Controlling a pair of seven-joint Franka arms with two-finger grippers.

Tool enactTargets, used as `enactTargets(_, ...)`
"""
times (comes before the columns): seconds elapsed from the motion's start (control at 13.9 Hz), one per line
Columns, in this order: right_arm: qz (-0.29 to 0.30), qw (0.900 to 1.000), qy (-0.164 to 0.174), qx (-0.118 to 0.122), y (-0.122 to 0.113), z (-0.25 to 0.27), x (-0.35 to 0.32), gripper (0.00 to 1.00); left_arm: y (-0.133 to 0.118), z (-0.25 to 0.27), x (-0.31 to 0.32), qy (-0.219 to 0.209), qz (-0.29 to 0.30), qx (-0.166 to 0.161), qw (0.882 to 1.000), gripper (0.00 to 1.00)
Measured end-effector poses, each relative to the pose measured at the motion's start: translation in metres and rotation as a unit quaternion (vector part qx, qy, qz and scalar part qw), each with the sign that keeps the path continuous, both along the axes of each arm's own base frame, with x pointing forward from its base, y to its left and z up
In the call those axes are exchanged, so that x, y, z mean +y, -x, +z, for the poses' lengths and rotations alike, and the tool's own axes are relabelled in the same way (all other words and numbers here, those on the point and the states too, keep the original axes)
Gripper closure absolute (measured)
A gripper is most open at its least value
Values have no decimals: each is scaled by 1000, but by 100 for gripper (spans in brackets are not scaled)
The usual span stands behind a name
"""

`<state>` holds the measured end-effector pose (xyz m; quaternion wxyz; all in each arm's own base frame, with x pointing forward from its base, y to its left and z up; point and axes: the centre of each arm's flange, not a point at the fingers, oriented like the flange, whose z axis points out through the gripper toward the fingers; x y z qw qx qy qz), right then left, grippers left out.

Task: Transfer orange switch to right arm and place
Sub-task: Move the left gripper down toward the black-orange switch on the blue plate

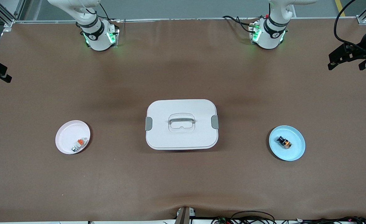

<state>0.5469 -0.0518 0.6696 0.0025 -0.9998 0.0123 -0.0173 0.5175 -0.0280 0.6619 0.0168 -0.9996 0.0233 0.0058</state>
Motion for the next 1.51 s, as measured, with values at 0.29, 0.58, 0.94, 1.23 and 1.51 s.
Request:
enactTargets(0.29, 0, 1000, 0, 0, 0, 0, 0, 0, 0, 1, 1, 0, 1, 0, 1000, 0)
enactTargets(0.58, 0, 1000, -1, -1, 0, 0, 0, 0, 0, 5, 3, 0, 2, -4, 1000, 0)
enactTargets(0.94, -5, 1000, -2, -2, 0, 1, 0, 0, -28, -41, 8, 0, -32, 34, 999, 0)
enactTargets(1.23, -13, 1000, -8, -3, 0, 1, 2, 0, -57, -99, 1, 1, -109, 21, 994, 0)
enactTargets(1.51, -13, 1000, -9, -3, 0, 1, 2, 0, -70, -168, -1, 2, -203, 12, 979, 0)
